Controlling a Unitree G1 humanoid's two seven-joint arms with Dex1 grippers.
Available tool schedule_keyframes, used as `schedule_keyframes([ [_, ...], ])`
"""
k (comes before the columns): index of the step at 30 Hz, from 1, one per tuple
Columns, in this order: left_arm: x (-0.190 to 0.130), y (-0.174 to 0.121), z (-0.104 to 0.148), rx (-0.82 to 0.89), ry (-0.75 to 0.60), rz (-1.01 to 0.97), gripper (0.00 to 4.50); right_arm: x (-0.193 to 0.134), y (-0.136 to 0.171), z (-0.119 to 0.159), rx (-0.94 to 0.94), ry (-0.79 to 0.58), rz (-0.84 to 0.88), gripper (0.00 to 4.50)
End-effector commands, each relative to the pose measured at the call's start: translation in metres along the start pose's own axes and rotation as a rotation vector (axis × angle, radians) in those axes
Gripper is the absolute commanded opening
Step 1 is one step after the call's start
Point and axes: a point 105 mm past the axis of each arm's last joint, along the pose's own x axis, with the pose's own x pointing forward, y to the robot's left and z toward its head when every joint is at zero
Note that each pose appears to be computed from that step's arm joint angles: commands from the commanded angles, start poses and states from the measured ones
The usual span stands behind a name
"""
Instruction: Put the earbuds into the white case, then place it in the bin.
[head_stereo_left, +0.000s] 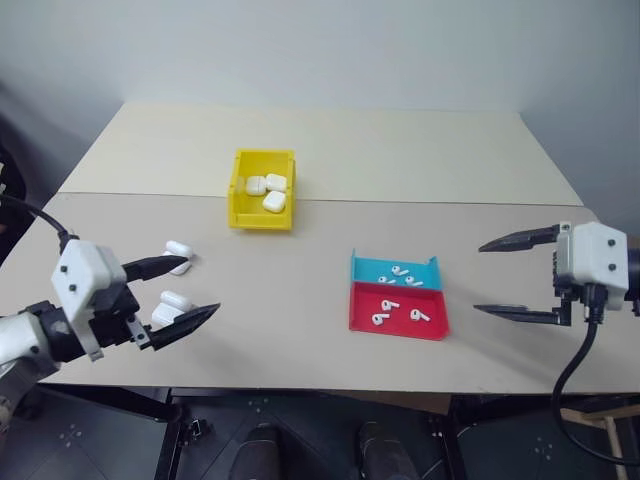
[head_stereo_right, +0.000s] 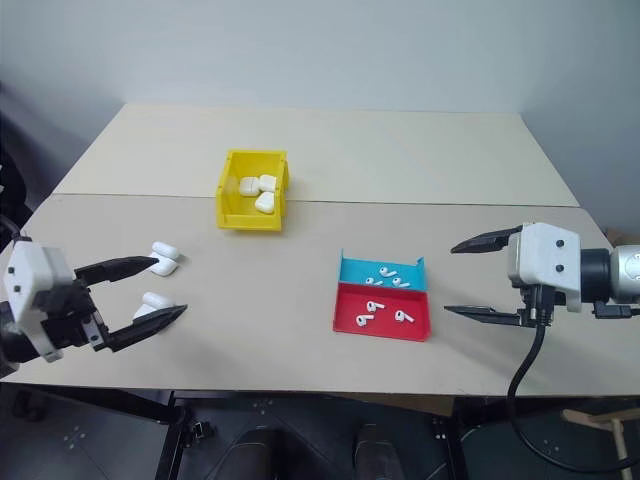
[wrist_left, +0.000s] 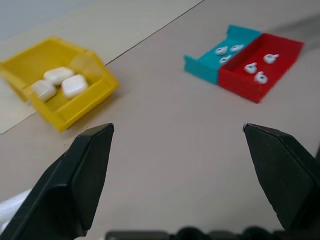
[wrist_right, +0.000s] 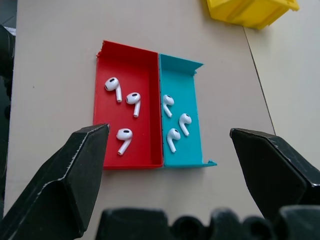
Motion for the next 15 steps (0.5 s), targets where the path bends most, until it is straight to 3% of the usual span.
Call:
schedule_keyframes([
  [1,0.002,-0.010,0.010,0.126,0.099,0.107,4.50,-0.004,-0.007,0.007,-0.036,0.019,-0.013,4.48],
  [6,0.004,-0.010,-0.003,0.140,0.306,0.241,4.50,-0.001,-0.002,0.005,-0.018,0.026,0.011,4.48],
  [15,-0.021,0.027,-0.025,-0.092,0.613,0.300,4.50,0.006,0.002,0.003,0.016,0.021,0.028,4.48],
])
